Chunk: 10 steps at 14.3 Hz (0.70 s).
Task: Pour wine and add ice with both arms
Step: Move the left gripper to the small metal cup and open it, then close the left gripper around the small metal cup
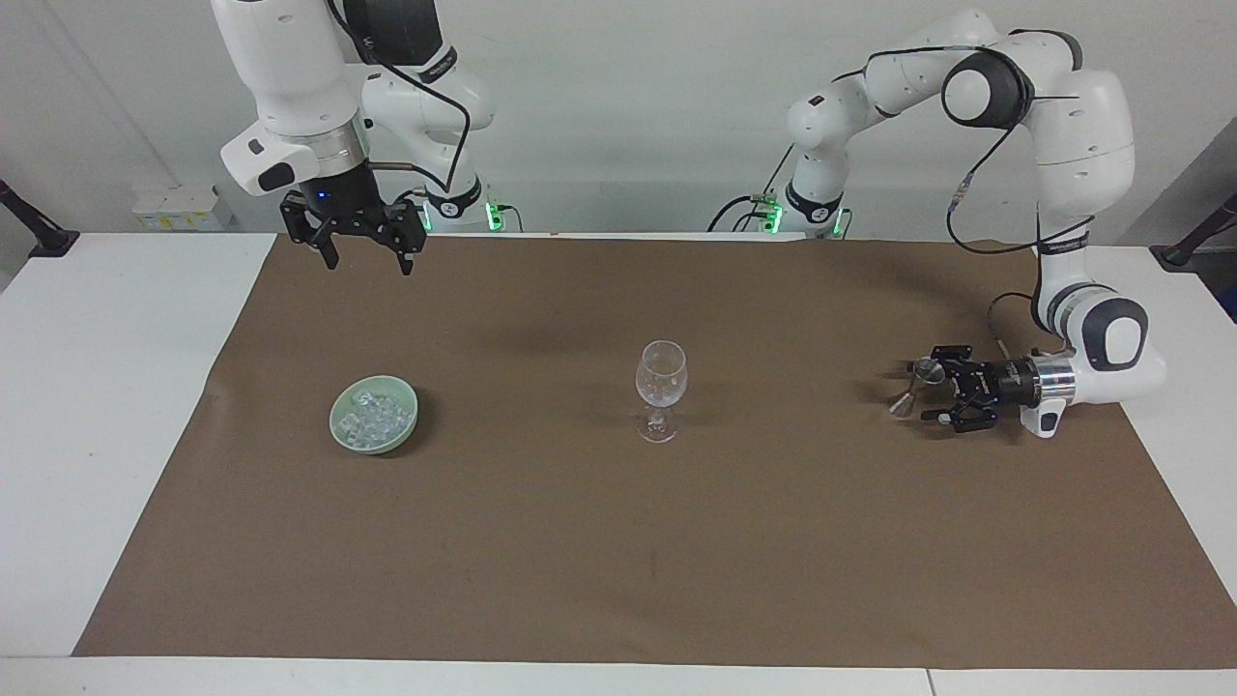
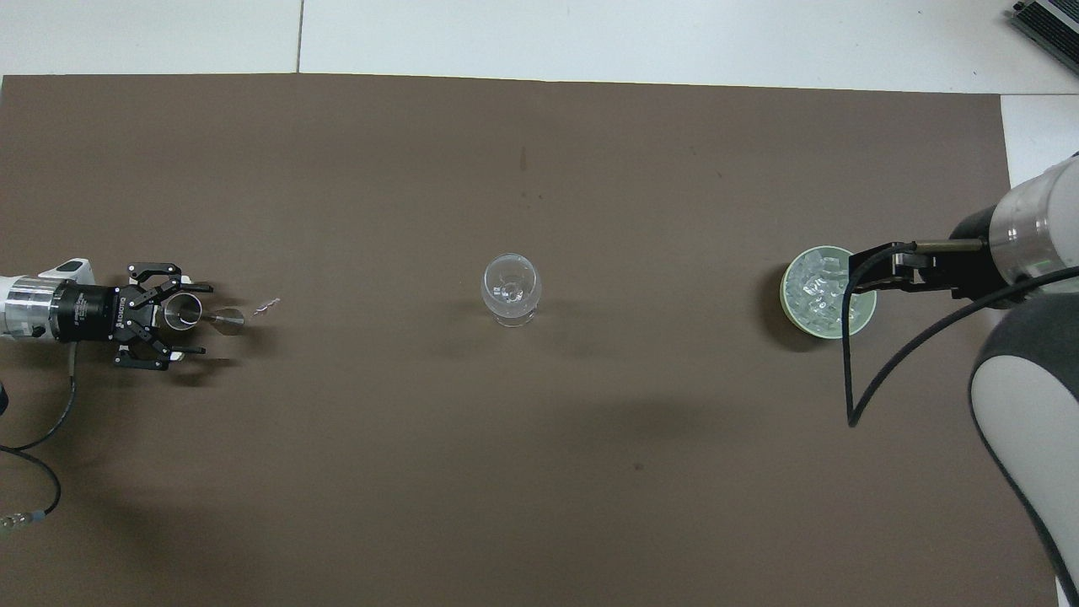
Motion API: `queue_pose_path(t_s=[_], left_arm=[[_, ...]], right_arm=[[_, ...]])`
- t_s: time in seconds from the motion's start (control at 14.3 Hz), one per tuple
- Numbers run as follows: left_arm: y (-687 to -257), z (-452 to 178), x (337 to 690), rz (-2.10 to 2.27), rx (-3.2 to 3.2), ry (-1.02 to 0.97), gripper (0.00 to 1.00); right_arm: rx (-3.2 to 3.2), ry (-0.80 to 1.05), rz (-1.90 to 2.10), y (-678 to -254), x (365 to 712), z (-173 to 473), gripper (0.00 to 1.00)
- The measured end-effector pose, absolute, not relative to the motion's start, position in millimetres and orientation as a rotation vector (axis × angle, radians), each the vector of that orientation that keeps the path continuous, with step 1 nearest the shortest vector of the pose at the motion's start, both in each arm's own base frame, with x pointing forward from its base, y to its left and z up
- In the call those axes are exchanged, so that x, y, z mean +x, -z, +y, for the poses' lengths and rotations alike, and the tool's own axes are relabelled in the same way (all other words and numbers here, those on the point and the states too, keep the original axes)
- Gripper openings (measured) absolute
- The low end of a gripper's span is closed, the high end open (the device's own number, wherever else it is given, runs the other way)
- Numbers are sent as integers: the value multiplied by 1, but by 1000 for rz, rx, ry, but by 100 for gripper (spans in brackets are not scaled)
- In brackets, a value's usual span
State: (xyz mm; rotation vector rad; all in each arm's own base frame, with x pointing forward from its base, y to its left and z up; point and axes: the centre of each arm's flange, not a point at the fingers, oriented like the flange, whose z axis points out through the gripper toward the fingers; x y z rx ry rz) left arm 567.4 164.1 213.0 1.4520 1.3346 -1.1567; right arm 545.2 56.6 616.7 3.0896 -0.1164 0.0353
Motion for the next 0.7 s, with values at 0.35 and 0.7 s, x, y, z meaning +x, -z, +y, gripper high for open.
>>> queue_pose_path(t_s=[0.35,0.7], left_arm=[[-215,161,570,1325,1448,1154,82],[-214,161,570,1325,1446,1156,77]], right_arm=[[3090,-35,-116,-617,545,57,100],[3090,-35,-116,-617,545,57,100]])
